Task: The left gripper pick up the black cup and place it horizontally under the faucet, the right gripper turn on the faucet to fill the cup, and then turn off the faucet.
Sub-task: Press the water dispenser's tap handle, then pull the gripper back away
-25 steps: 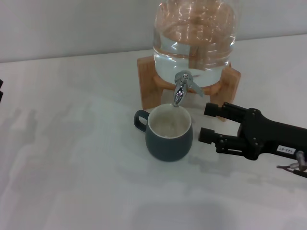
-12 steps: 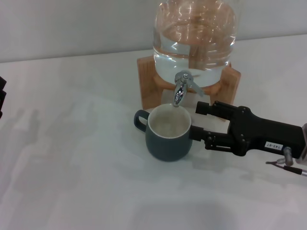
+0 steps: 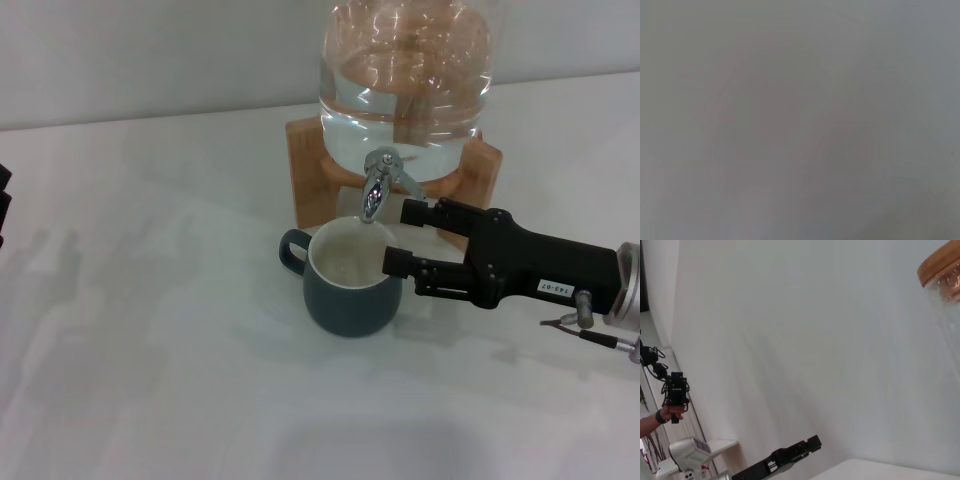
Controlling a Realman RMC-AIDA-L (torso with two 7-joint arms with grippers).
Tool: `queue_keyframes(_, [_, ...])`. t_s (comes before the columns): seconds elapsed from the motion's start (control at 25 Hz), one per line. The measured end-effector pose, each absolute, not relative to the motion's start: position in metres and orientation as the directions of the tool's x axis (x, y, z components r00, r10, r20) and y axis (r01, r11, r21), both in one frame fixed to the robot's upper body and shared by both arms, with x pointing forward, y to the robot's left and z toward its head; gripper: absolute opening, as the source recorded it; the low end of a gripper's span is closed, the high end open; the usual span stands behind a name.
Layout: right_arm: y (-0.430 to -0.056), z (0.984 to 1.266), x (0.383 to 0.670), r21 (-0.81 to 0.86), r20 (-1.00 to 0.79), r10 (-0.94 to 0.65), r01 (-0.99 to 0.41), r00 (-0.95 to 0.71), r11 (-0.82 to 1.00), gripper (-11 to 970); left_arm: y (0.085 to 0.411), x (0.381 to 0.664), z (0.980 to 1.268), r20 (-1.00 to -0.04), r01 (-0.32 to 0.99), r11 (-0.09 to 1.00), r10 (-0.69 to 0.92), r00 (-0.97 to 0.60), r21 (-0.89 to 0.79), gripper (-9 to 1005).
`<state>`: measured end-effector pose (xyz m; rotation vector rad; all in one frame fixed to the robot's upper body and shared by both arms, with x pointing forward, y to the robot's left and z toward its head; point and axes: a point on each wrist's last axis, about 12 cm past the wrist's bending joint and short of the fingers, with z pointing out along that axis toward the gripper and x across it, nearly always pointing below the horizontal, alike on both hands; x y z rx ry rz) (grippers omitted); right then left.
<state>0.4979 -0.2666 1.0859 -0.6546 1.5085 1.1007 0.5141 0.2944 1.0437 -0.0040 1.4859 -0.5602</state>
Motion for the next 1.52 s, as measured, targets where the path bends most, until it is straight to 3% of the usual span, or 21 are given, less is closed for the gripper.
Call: queue_keyframes(1.52, [-0.283,1.089,0.504,0.273,-0.961,0.175,-0.827,-0.214,0.491,843,0.295,0.515,1.044,-0.935,0.352,0.873,-0.354,-0.016,-0.336,398])
